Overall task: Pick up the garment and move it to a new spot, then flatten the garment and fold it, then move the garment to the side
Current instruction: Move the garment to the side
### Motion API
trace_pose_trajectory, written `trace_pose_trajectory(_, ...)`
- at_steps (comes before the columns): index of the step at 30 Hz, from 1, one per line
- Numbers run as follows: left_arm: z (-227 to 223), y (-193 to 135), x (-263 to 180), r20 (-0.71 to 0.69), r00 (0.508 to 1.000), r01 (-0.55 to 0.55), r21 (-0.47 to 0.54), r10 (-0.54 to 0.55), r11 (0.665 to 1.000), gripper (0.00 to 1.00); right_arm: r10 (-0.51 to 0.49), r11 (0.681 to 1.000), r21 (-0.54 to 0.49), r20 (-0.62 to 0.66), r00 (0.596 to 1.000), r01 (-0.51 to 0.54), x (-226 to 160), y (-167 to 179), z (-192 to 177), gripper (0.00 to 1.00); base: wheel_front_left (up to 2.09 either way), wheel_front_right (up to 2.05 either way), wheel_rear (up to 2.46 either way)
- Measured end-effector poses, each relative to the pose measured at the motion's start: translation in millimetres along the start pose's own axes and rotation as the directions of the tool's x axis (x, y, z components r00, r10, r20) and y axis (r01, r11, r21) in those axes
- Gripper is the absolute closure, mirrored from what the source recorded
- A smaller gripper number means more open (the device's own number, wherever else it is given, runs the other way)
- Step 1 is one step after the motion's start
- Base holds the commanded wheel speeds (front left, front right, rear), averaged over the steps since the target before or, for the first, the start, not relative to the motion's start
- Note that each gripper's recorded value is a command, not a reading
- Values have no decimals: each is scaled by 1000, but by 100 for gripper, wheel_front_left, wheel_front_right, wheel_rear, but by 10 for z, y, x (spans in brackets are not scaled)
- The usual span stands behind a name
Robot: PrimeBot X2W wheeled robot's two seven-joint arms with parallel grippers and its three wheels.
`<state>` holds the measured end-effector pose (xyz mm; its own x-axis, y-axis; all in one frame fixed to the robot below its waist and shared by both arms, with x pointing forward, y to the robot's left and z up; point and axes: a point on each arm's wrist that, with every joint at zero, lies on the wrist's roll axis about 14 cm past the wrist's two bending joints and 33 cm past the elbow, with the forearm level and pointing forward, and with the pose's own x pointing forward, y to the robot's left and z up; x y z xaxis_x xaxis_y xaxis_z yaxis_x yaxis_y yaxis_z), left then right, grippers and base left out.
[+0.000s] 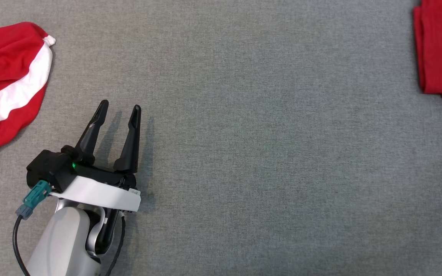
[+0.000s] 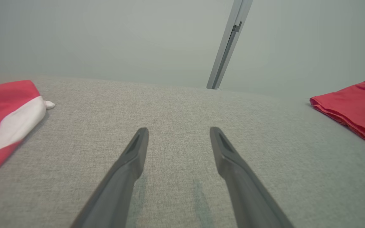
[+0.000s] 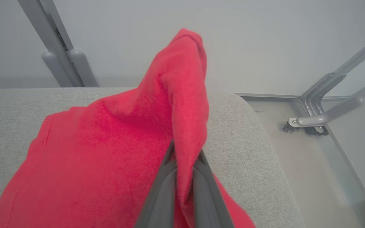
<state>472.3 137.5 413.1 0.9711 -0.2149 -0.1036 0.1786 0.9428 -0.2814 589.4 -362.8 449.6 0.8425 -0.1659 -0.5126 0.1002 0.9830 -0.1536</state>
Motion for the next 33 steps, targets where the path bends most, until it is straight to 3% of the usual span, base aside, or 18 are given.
trace_pose_trajectory(5, 45, 30, -18, 12, 1000, -8, 5, 8, 1000, 0, -65, 998, -14, -21, 998, 65, 38, -147, -52, 100, 0, 0, 0)
trace_pose_trajectory(6, 55, 39, -24, 15, 1000, -11, 7, 11, 1000, 0, -67, 998, -11, -15, 998, 67, 49, -132, -41, 66, 0, 0, 0)
trace_pose_trajectory(7, 64, 42, -27, 17, 1000, -14, 8, 14, 1000, 0, -69, 998, -11, -19, 997, 69, 59, -114, -54, 0, 0, 0, 0)
trace_pose_trajectory(18, 157, 35, -83, 37, 999, -18, 15, 18, 1000, 0, -64, 997, -48, 49, 997, 66, 7, 23, 61, 0, 0, 0, 0)
trace_pose_trajectory(22, 281, -11, -119, 66, 998, -11, 19, 10, 1000, 0, -42, 997, -59, 129, 991, 50, -116, 111, 255, 0, 0, 0, 0)
trace_pose_trajectory(28, 434, -38, -259, 100, 995, -18, 22, 16, 1000, 0, 35, 999, -35, 240, 970, -28, -354, 420, 499, 0, 0, 0, 0)
trace_pose_trajectory(33, 622, -55, -416, 145, 989, -28, 36, 22, 999, 0, 106, 994, -30, 386, 916, -102, -731, 620, 862, 0, 0, 0, 0)
